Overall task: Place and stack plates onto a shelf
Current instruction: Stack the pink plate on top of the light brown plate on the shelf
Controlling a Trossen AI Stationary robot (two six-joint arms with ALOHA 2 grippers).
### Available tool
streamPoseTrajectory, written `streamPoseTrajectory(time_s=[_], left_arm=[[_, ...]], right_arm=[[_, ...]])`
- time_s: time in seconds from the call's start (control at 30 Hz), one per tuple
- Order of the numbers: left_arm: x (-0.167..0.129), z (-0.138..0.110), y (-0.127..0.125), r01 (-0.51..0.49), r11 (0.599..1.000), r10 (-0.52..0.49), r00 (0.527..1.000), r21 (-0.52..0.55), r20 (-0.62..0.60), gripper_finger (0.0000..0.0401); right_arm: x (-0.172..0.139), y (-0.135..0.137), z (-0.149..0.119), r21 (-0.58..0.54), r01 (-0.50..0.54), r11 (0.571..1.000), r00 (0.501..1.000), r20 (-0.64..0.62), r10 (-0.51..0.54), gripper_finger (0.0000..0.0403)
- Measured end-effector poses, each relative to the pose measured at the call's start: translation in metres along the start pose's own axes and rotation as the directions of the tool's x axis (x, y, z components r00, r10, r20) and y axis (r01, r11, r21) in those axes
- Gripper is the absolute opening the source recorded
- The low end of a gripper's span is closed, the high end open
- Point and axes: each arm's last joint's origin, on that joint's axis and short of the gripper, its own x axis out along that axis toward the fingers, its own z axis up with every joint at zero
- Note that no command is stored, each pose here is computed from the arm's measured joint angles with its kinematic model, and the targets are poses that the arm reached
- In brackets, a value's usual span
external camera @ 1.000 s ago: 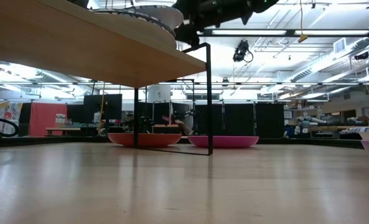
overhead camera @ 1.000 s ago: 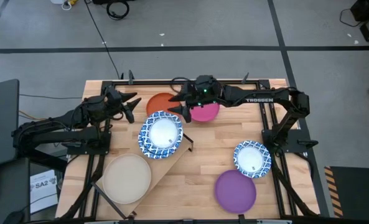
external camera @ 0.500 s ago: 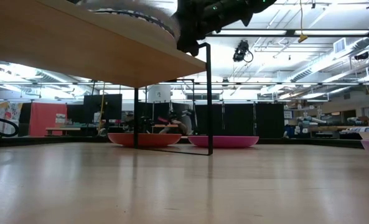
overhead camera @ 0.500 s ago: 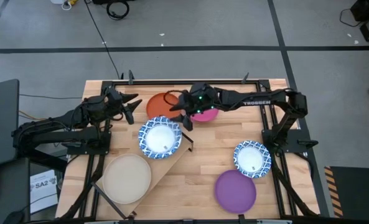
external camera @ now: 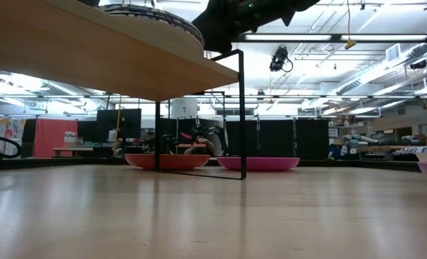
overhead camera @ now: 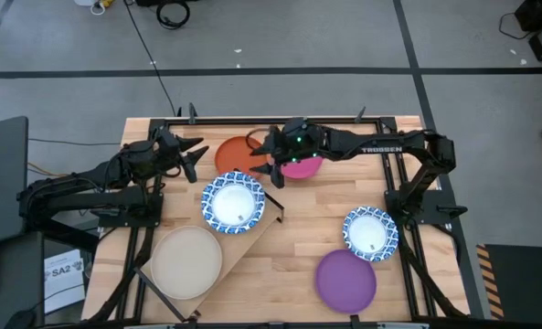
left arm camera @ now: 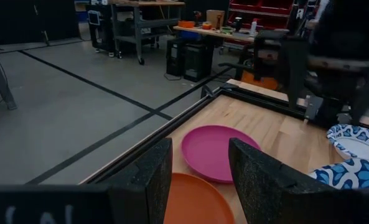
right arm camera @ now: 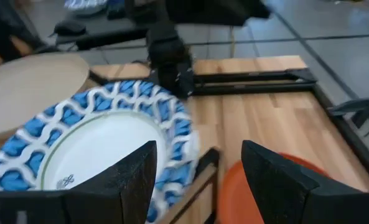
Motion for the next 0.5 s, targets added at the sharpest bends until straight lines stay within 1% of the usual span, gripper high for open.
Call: streamPoseTrajectory(time_s=[0.27,0.37,0.5], left_arm=[[0.000,0.000,0.000,0.000,1.000,0.000,1.000,0.000,-0.001,0.0164],[0.000,0.000,0.000,0.000,1.000,0.000,1.000,0.000,-0.001,0.0164],[0.000,0.000,0.000,0.000,1.000,0.000,1.000,0.001,-0.001,0.0164]], right_arm=[[-0.043,-0.025,0.021,0.024,0.091,0.996,0.994,0.058,-0.092,0.0239],[-0.062,-0.036,0.026,0.042,0.184,0.982,0.981,0.060,-0.187,0.0238],[-0.087,-0.052,0.025,0.073,0.331,0.941,0.943,-0.001,-0.332,0.0238]])
